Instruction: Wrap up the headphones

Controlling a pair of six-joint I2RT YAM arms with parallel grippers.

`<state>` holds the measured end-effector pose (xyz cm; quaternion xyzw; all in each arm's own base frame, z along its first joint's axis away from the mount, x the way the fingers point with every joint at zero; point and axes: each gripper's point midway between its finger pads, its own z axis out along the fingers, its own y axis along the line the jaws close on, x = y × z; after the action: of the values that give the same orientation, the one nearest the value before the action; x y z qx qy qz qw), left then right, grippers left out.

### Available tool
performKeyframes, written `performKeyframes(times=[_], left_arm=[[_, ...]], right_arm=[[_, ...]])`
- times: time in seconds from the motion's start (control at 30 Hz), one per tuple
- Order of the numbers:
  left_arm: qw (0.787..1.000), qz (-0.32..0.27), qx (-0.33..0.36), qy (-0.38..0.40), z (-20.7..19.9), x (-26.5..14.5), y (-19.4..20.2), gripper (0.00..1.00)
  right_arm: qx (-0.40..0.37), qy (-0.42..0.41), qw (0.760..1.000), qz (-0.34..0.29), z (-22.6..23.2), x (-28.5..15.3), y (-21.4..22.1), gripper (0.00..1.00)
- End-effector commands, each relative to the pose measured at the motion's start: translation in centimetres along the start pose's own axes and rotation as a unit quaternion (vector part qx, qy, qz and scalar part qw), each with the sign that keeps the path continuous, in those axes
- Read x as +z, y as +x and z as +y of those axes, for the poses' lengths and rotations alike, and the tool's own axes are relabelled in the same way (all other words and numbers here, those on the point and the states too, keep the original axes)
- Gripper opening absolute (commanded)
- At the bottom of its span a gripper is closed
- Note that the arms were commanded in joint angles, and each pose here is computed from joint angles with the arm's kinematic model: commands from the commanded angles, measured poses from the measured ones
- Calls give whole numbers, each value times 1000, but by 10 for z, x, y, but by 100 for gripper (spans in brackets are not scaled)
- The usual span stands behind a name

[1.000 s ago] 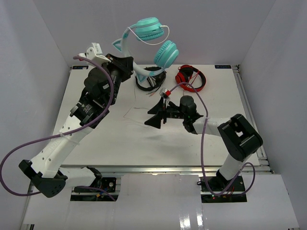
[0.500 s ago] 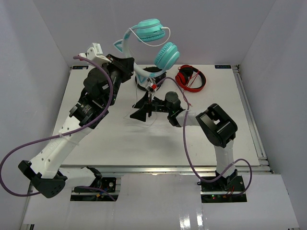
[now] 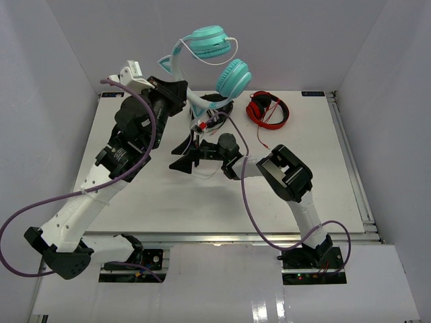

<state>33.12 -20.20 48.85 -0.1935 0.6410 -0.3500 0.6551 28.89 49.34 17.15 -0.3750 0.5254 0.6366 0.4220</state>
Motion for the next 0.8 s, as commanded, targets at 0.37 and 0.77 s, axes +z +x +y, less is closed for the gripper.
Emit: performKeyframes(times=[0.37,0.77], left_arm=[[997,-56,-49,38,-24,-22,-49,0],[991,-125,13,-50,22,-35,-73,0]], right_arm=[[0,-52,996,-74,33,-3,-32,8],[-108,39,960,254,90,-122,33,8]])
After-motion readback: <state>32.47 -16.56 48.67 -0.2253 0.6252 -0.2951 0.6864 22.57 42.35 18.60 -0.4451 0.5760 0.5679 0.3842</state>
